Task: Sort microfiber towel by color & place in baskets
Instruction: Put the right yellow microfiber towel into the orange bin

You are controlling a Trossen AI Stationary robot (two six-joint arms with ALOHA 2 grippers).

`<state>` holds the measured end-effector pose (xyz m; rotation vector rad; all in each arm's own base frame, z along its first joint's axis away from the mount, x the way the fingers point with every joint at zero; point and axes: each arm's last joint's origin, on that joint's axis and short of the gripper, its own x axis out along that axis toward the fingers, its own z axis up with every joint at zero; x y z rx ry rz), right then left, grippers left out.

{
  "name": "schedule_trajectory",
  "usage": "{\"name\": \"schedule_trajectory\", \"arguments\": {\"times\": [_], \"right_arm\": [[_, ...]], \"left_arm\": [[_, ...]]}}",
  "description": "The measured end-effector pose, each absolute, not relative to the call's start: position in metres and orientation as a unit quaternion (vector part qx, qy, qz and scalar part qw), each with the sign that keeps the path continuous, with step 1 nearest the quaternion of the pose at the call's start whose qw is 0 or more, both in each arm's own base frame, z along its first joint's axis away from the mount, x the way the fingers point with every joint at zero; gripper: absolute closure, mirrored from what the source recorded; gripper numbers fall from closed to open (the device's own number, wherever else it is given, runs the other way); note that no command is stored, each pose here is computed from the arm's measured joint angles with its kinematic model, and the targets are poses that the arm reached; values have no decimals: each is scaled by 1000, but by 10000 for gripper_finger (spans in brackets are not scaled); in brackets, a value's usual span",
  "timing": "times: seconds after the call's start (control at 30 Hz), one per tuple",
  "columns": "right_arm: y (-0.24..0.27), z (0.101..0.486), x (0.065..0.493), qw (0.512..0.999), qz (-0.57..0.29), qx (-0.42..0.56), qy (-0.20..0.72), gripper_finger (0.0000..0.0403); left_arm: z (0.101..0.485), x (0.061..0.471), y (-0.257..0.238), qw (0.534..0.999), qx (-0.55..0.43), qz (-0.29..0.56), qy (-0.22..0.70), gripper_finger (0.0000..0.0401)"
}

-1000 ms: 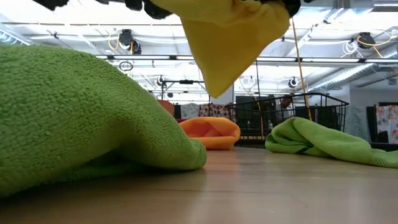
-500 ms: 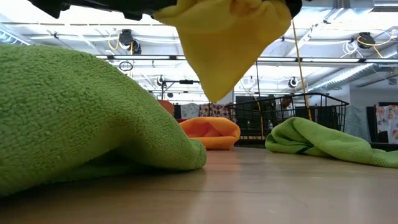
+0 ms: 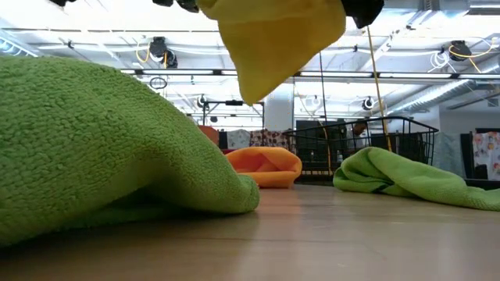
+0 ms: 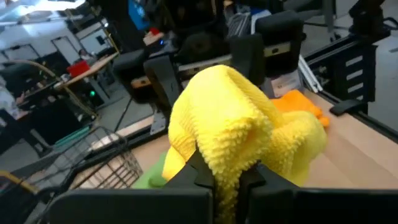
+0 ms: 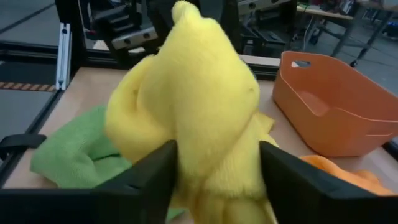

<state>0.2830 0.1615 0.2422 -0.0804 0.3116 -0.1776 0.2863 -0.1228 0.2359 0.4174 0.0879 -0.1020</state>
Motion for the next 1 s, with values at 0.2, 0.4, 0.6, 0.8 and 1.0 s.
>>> {"name": "schedule_trajectory", "arguments": {"times": [0.2, 0.4, 0.6, 0.8, 1.0], "right_arm": [[176, 249, 267, 979, -125, -90, 136, 121], [194, 257, 252, 974, -145, -140, 106, 113], [201, 249, 268, 977, -134, -145, 76, 112], [198, 242, 291, 978, -134, -158, 30, 96], [178, 228, 309, 974, -168, -147, 46, 76]], "left_arm": [[244, 274, -122, 978, 194, -40, 68, 389], [251, 267, -122, 980, 181, -32, 73, 389], [254, 268, -119, 984, 163, -25, 62, 388], [254, 269, -119, 984, 163, -25, 63, 388], [255, 269, -120, 985, 157, -40, 54, 388]]}}
